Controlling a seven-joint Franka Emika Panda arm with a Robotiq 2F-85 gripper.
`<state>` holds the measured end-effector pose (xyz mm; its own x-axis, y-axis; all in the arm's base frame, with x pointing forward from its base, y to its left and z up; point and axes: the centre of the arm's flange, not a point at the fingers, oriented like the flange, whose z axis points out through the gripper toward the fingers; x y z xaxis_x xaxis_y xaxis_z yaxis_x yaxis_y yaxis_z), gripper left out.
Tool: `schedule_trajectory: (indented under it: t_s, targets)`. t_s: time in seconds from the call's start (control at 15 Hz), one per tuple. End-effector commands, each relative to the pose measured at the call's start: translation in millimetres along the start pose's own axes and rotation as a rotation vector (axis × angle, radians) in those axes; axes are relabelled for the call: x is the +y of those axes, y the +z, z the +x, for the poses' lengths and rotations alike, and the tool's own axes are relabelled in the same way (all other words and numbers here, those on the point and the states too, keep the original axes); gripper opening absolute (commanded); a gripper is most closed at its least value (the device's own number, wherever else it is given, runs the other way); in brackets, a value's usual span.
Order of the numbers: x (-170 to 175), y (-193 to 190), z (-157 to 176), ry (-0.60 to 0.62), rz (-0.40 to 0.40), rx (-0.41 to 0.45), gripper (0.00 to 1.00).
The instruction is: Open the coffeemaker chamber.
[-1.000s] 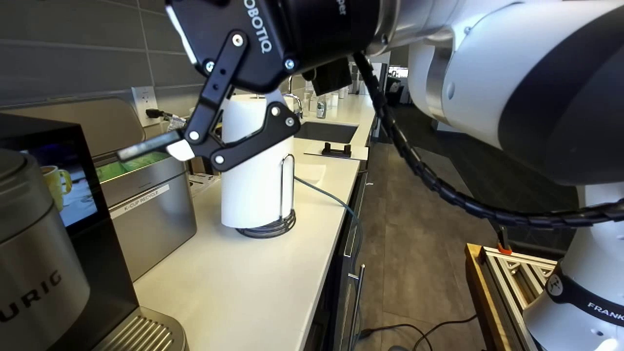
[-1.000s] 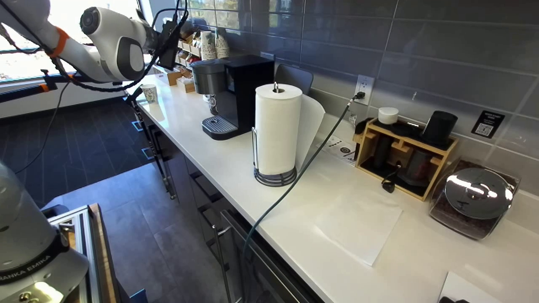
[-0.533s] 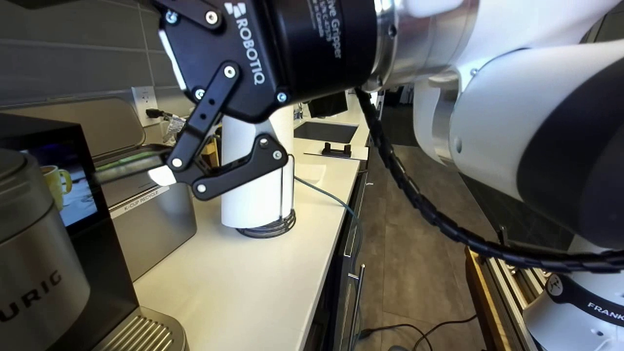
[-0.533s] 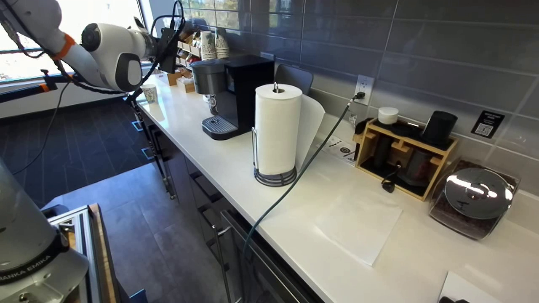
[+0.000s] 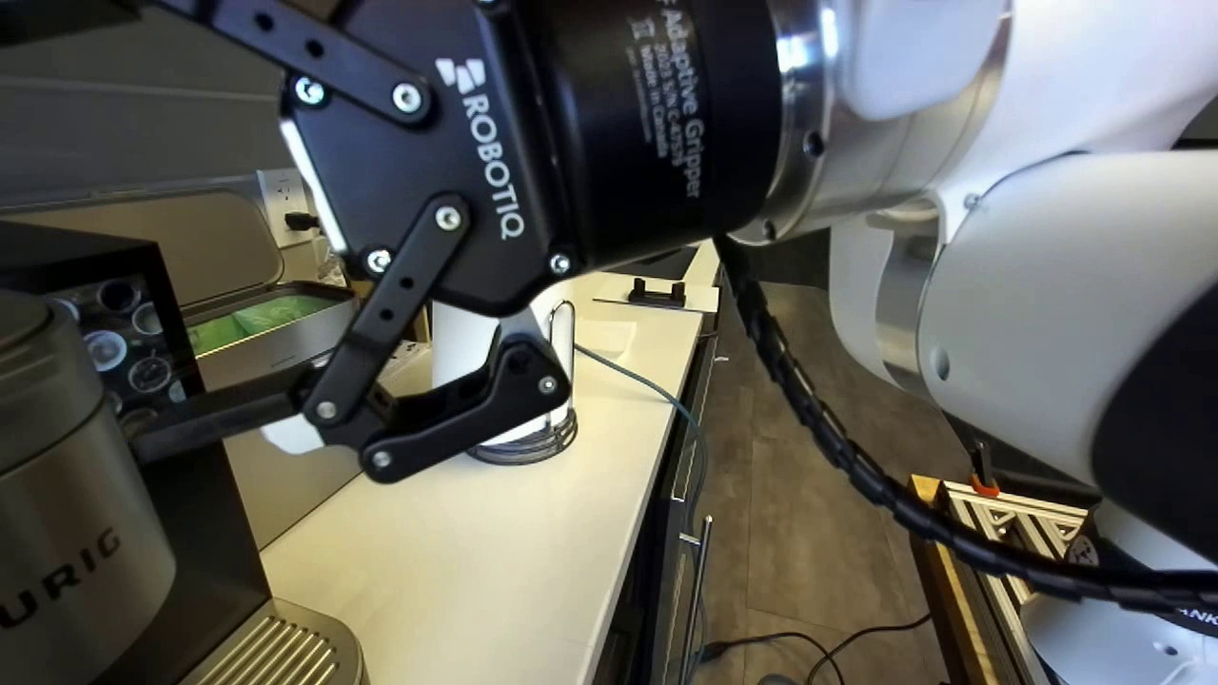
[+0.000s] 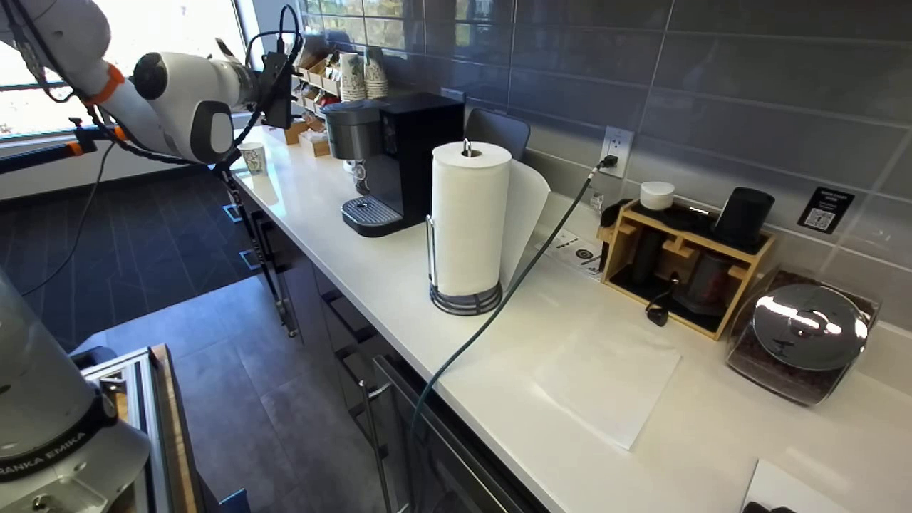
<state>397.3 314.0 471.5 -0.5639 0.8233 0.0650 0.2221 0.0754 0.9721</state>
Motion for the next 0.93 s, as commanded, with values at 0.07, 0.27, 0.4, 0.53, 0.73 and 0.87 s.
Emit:
schedule_trajectory:
  t_s: [0.07,0.27,0.4,0.53,0.73,0.87]
  targets:
    - [-19.3,20.1,15.3,-0.042,-0.039,-0.015,1.0]
    - [-26.1,22.3,16.9,-0.068,-0.008,-0.001,1.0]
    - [-22.2,13.3,7.9,-0.049,-0.007,0.002,1.0]
    - [-21.6,13.3,7.0,-0.047,-0.008,0.0,1.0]
    - [-22.9,14.7,6.6,-0.049,-0.006,-0.002,1.0]
    - [-22.9,16.0,7.2,-0.048,-0.012,-0.006,1.0]
